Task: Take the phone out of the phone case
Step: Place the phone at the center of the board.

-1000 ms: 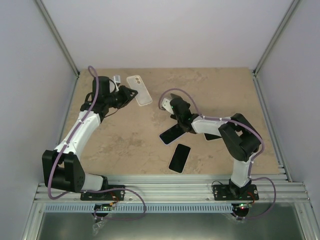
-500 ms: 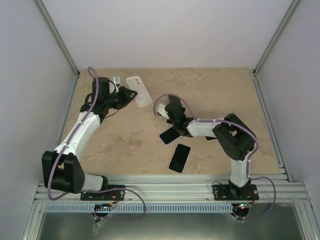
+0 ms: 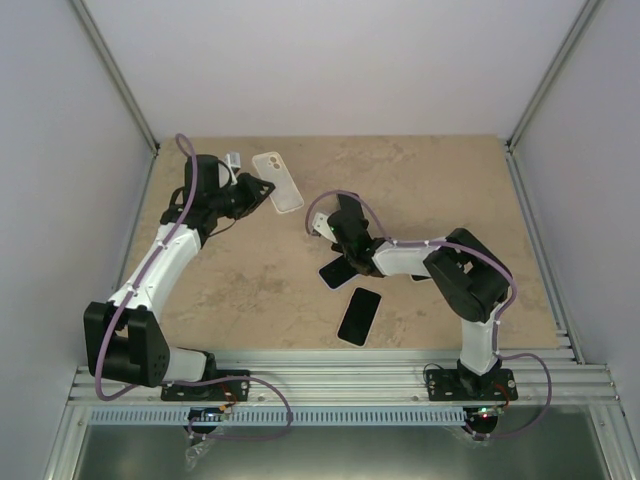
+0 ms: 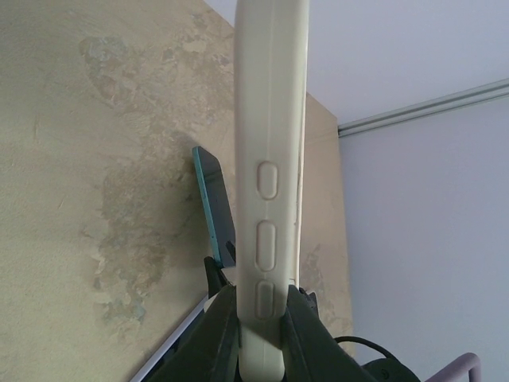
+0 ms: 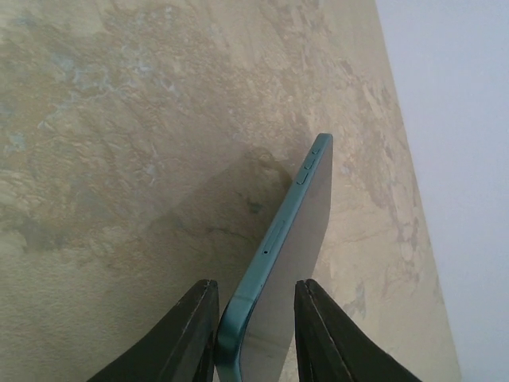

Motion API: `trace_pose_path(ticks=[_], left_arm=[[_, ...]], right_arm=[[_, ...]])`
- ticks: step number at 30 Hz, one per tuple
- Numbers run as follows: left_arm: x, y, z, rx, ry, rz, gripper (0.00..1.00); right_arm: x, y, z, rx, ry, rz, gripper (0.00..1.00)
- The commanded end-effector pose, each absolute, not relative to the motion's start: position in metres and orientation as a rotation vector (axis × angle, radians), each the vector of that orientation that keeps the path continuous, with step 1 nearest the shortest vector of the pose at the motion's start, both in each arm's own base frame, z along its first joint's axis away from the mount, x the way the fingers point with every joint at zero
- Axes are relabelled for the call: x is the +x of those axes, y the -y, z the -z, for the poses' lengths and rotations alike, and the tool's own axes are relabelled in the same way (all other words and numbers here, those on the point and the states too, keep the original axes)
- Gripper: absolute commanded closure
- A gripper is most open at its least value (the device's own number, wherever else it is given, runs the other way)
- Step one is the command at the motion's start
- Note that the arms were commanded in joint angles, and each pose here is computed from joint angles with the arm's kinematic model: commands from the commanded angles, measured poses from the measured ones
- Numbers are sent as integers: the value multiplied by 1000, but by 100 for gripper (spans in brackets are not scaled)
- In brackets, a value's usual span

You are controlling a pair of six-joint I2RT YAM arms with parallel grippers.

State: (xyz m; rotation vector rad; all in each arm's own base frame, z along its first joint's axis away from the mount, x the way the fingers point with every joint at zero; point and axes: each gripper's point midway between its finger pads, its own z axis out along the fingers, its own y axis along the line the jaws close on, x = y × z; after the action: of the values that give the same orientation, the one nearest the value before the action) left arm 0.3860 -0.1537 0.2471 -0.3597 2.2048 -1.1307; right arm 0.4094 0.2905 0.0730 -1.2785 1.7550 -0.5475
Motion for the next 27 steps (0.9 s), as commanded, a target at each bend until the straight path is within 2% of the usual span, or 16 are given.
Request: trace_pose_path(ticks=[1,5,15,20,27], left_arm=[[387,150,-253,-336,-2171,1112,100],[386,150,-251,-338,-2173,1111,100],[383,150,-249,-337,-2169,1116,100],[381,149,-250,-321,-2164,1110,100],[380,155,-252,-195,-2170,1094,100]], right_arm=[[404,-291,-61,-1278,-1774,528,72],[401,-288,-55,-1290,-1787,522,72],[394,-288,-48,-1314,-1805,503,63],[390,-292,-55,-1314,-1804,479,50],[386,-304,-110,-1239,-1804,324,23]])
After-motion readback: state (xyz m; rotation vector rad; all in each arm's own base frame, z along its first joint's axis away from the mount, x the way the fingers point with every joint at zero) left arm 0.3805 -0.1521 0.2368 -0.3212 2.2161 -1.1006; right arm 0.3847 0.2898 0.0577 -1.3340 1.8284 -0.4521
